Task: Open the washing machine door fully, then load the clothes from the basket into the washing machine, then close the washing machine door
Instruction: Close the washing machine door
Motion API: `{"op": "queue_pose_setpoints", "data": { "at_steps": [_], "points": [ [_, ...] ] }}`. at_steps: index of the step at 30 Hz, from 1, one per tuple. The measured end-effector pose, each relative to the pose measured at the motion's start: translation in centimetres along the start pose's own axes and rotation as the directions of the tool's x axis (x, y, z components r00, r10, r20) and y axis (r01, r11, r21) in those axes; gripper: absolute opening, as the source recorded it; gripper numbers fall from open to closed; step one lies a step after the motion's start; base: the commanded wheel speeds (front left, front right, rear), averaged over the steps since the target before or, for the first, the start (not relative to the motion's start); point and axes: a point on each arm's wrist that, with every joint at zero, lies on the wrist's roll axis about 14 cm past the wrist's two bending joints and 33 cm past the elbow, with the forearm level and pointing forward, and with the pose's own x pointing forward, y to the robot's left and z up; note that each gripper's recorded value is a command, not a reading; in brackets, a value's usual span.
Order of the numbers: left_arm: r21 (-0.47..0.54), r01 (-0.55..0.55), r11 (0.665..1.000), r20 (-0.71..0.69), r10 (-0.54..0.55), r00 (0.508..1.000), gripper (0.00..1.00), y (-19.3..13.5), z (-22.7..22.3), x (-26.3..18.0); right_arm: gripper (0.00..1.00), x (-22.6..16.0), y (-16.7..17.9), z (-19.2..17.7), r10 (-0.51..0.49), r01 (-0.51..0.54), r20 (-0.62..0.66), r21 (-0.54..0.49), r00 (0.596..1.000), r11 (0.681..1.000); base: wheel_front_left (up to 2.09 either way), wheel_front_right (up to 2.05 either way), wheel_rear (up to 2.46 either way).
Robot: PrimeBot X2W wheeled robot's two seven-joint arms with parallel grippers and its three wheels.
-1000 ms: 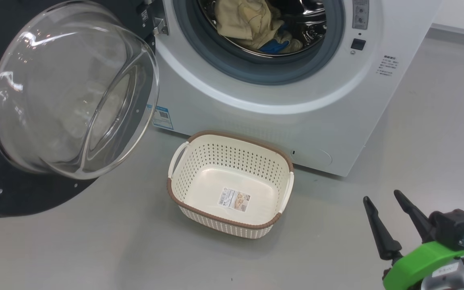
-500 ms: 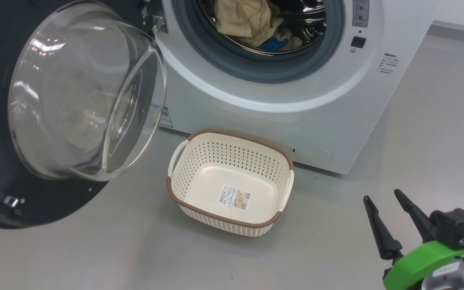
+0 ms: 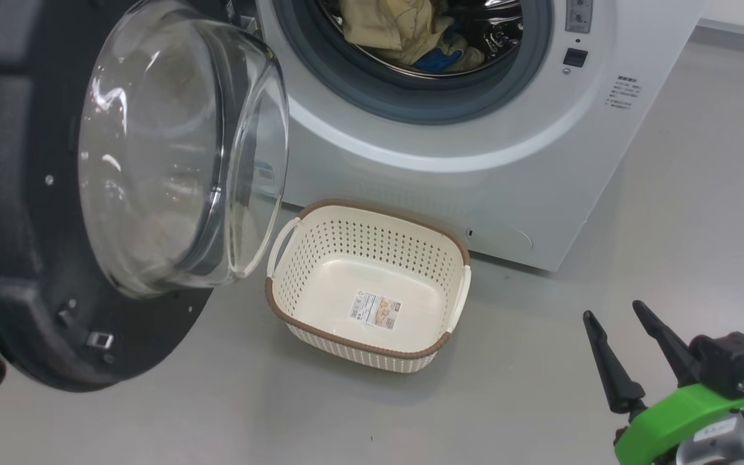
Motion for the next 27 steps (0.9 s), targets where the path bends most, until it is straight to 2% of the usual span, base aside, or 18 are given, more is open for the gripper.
{"op": "queue_pose_setpoints", "data": {
  "at_steps": [13,27],
  "points": [
    [-0.025,0.119,0.993,-0.2,-0.121,0.972,0.0,-2.8,-6.2,2.2,1.0,0.1,-0.9,0.0,-0.027,0.027,0.013,0.008,1.0,1.0,0.0,0.0,0.0],
    [-0.016,0.17,0.985,-0.342,-0.165,0.925,0.0,-4.7,-10.5,3.1,1.0,-0.2,-1.7,0.2,-0.055,0.054,0.027,0.018,0.998,0.998,0.0,0.0,0.0]
  ]
}}
